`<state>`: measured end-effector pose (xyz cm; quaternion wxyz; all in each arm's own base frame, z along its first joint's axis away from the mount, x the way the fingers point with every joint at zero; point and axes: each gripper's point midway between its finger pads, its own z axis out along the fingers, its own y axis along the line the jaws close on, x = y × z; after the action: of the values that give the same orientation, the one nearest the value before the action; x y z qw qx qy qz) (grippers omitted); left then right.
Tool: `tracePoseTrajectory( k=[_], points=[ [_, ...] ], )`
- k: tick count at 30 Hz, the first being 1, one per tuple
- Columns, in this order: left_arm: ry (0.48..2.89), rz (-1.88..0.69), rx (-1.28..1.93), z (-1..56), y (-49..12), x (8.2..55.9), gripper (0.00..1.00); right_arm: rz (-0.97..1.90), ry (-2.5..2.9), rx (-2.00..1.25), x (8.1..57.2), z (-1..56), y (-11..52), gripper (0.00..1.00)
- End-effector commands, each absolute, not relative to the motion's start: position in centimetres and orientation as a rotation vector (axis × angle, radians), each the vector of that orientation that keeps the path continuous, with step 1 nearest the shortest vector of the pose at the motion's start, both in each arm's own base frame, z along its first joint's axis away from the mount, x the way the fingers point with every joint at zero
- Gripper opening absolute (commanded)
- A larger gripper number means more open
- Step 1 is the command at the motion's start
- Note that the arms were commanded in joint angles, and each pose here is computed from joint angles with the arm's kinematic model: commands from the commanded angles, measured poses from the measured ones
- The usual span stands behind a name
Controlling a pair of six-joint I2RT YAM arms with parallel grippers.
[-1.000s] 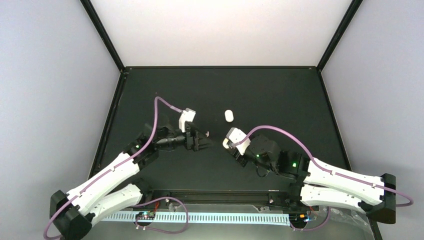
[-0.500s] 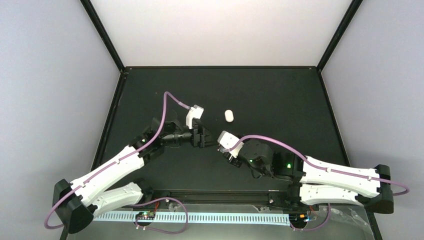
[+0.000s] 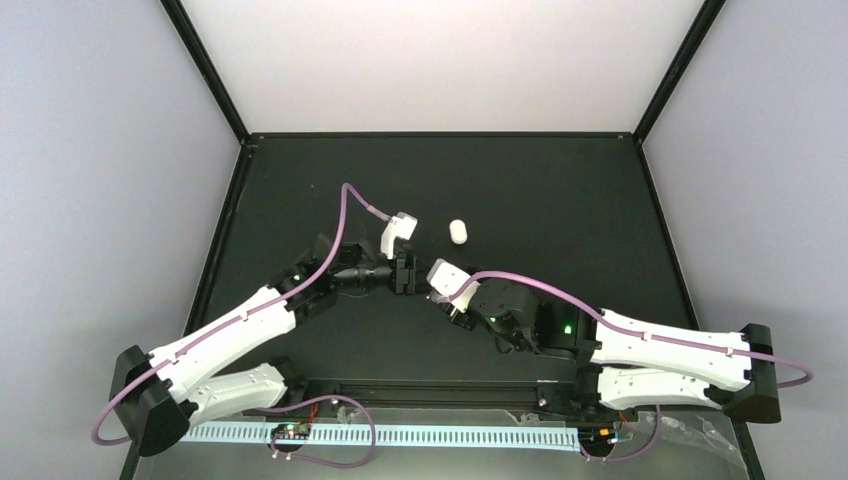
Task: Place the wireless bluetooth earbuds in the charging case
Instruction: Pick up the charging case at the center of the board.
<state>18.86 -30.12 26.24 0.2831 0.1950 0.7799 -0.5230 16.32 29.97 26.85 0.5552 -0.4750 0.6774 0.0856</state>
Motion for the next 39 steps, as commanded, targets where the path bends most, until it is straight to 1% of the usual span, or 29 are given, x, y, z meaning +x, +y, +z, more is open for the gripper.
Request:
tracePoseTrajectory(
  k=[1,5,7,12,17,20,21,22,25,27,29,33,36,39],
  points=[
    [2.069,-1.429,0.526,27.6,-30.9,18.7,0.6,0.231,1.55,-1.051,16.6,29.6,30.5,0.34],
    [2.062,-1.439,0.535,27.8,-31.2,18.6,0.53,0.246,1.546,-1.045,16.6,29.9,30.8,0.34],
    [2.063,-1.442,0.54,27.8,-31.2,18.4,0.46,0.249,1.544,-1.042,16.6,30.0,30.9,0.34],
    [2.06,-1.445,0.545,27.8,-31.3,18.3,0.35,0.253,1.539,-1.036,16.6,30.2,31.0,0.34],
    [2.056,-1.449,0.55,27.9,-31.4,18.2,0.22,0.262,1.537,-1.038,16.5,30.3,31.1,0.34],
    [2.049,-1.454,0.551,28.0,-31.4,18.2,0.15,0.272,1.537,-1.039,16.4,30.5,31.2,0.36],
    [2.047,-1.453,0.549,28.0,-31.4,18.2,0.13,0.277,1.538,-1.038,16.4,30.5,31.2,0.38],
    [2.042,-1.454,0.549,28.2,-31.4,18.2,0.11,0.283,1.537,-1.032,16.4,30.7,31.2,0.43],
    [2.019,-1.451,0.541,28.6,-31.3,18.3,0.06,0.317,1.537,-1.028,16.1,31.0,31.2,0.64],
    [1.995,-1.434,0.529,29.1,-31.0,18.5,0.03,0.36,1.542,-1.028,15.7,31.3,31.4,0.74],
    [1.971,-1.409,0.514,29.6,-30.6,18.8,0.02,0.411,1.558,-1.017,15.3,32.0,31.7,0.8],
    [1.907,-1.347,0.48,31.0,-29.5,19.5,0.02,0.551,1.537,-0.987,14.3,35.3,32.2,0.86],
    [1.828,-1.301,0.476,32.7,-28.2,19.6,0.02,0.729,1.508,-0.93,13.9,39.0,31.3,0.86],
    [1.677,-1.271,0.545,35.2,-26.9,18.4,0.02,0.906,1.471,-0.877,13.9,42.1,29.6,0.86]
  ],
)
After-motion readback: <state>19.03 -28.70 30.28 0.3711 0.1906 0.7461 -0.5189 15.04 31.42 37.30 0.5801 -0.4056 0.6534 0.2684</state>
